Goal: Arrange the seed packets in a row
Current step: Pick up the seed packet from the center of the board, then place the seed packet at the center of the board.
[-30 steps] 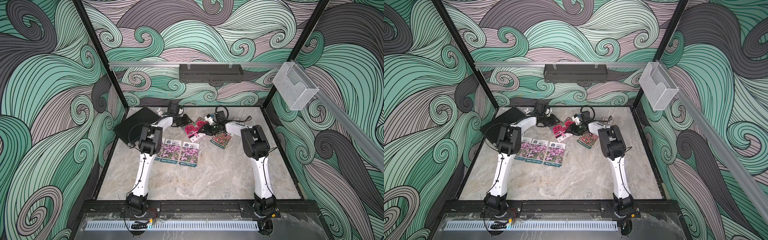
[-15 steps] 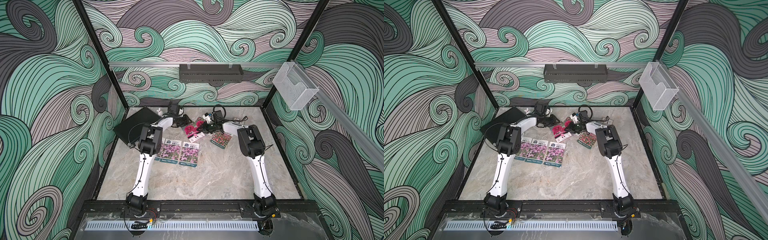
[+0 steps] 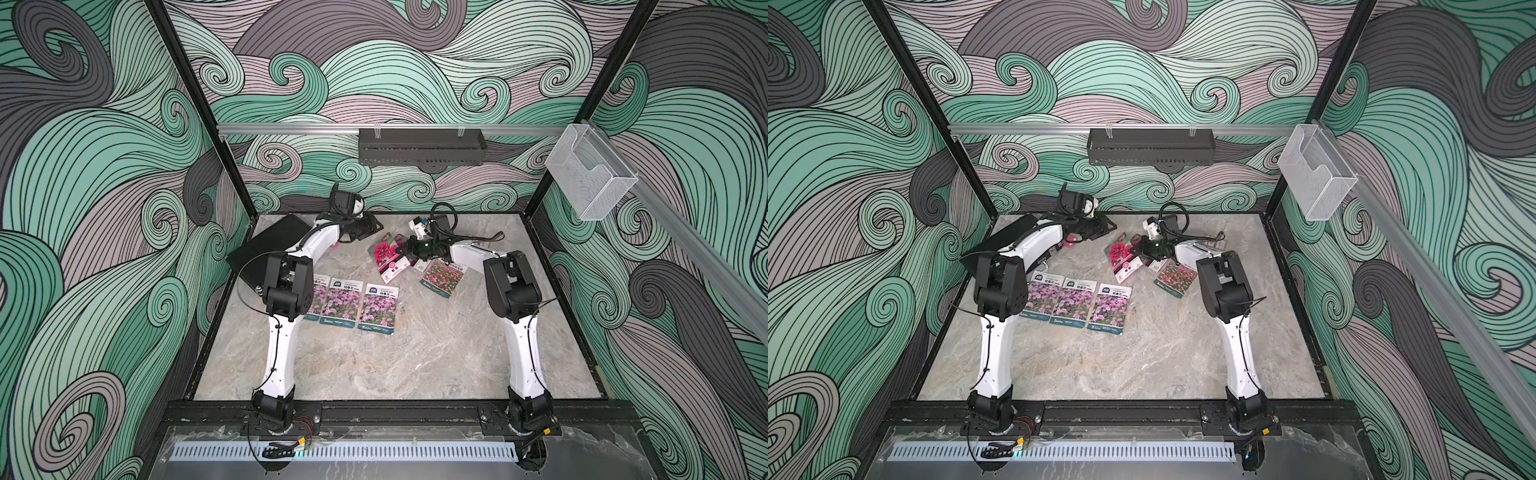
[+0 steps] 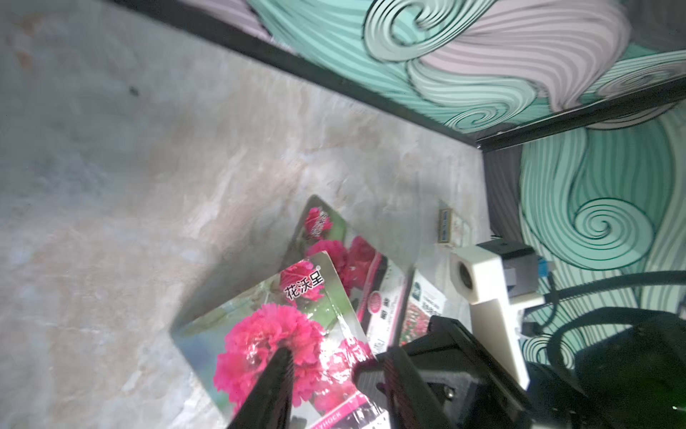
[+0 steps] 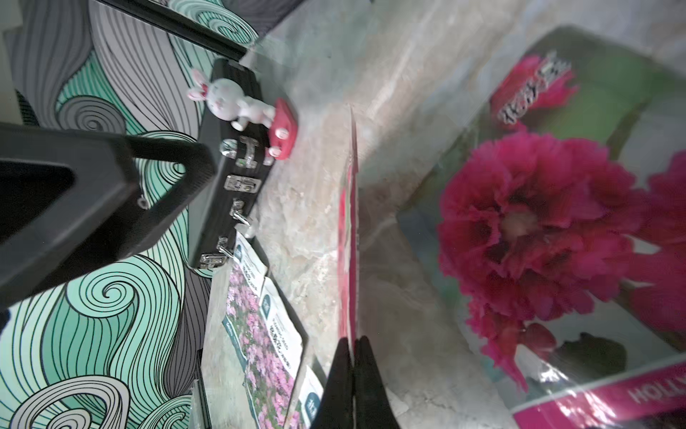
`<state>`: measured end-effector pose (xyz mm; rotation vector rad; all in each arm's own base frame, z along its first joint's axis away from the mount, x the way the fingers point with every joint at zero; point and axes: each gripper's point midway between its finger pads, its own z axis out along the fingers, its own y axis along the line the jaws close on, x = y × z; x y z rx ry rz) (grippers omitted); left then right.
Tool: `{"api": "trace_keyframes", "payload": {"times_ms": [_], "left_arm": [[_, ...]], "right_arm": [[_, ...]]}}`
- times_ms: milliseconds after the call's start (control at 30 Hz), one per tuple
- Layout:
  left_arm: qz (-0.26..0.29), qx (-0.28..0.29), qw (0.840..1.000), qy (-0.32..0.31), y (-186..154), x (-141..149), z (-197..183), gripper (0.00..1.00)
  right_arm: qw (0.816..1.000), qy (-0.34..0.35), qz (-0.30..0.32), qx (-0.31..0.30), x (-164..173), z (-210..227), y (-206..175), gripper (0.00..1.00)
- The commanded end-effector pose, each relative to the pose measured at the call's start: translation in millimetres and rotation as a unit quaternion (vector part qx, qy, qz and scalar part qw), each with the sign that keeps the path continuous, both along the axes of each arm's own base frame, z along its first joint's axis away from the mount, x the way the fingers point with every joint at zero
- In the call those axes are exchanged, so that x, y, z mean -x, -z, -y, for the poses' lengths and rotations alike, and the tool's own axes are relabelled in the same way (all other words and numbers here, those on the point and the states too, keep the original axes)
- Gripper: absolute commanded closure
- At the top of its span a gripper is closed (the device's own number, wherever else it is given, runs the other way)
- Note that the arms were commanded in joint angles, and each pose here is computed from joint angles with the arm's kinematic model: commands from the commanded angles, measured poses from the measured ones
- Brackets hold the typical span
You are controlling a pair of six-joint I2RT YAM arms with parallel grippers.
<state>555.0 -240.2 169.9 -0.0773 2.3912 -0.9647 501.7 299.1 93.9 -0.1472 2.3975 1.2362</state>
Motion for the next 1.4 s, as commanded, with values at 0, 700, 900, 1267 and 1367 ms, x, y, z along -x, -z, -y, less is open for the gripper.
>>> {"api": "trace_keyframes", "payload": {"times_ms": [0, 700, 900, 1267, 1367], "left_arm": [[0.040, 0.004, 0.999, -0.019, -67.3, 10.9, -7.2, 0.57], [-0.004, -0.001, 0.997, -0.078, -56.4, 123.0, -38.6, 0.57], [0.000, -0.003, 0.998, -0.070, -55.9, 137.3, -33.9, 0.57], [-0.010, -0.017, 0.998, -0.058, -40.9, 146.2, -25.5, 0.57], [-0.011, -0.017, 0.998, -0.058, -38.2, 145.9, -23.2, 0.57]], "right_arm": [[0.998, 0.021, 0.058, -0.010, 0.6, 5.9, -61.5, 1.00], [0.976, 0.182, 0.026, 0.121, 216.3, 122.1, -47.3, 1.00], [0.970, 0.202, -0.011, 0.136, 242.6, 136.6, -4.8, 1.00], [0.963, 0.202, -0.061, 0.167, 238.9, 126.2, 39.1, 1.00], [0.960, 0.208, -0.063, 0.174, 235.0, 124.8, 44.7, 1.00]]}}
